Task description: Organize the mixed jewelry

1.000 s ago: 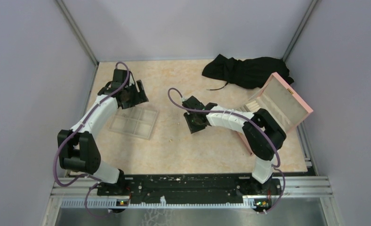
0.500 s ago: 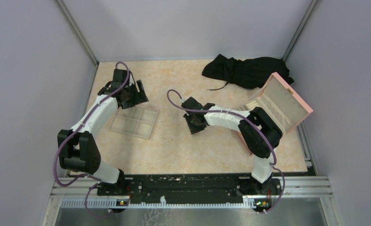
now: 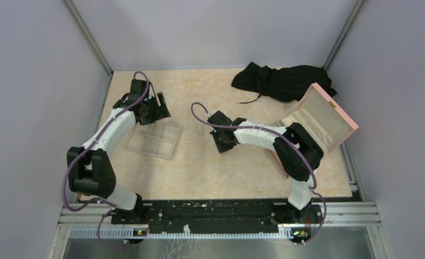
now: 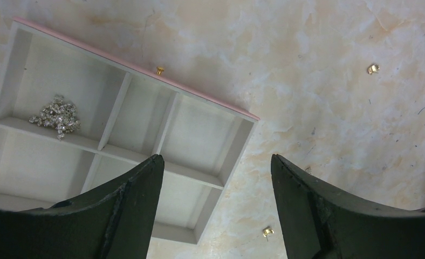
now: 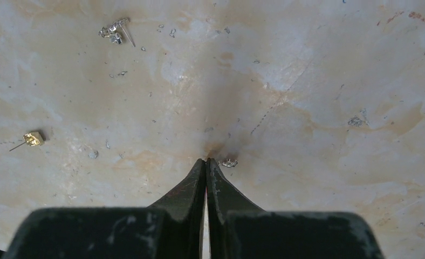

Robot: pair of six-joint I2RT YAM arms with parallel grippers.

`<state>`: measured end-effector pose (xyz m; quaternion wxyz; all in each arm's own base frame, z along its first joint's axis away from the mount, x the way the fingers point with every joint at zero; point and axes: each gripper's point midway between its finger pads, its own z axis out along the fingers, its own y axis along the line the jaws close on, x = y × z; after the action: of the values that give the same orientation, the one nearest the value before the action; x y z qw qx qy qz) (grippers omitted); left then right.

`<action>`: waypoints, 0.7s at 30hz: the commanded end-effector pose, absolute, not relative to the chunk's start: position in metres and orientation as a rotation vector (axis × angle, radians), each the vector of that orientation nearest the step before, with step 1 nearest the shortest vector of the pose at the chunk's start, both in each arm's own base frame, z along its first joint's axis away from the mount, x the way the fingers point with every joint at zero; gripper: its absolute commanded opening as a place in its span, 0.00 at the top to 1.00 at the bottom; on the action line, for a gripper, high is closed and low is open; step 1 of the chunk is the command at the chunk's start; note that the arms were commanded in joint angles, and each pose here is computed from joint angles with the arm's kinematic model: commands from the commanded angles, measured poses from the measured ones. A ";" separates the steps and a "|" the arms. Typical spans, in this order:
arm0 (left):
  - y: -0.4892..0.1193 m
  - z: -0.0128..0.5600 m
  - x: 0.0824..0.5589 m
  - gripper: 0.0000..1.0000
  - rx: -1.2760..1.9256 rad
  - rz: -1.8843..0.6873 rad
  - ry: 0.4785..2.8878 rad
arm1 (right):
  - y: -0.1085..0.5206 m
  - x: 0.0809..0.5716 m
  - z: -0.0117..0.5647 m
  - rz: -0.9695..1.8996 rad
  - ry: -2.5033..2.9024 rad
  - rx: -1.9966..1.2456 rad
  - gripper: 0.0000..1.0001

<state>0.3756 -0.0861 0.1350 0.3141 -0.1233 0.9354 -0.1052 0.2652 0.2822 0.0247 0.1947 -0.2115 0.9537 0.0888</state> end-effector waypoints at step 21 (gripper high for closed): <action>-0.032 0.156 0.386 0.19 -0.462 -0.210 2.421 | 0.344 0.306 0.126 0.497 2.444 -0.493 1.00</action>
<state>0.3834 -0.0661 0.1408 0.3182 -0.1395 0.9326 -0.0974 0.2936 0.3072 0.0764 0.2497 -0.1864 0.9431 0.1162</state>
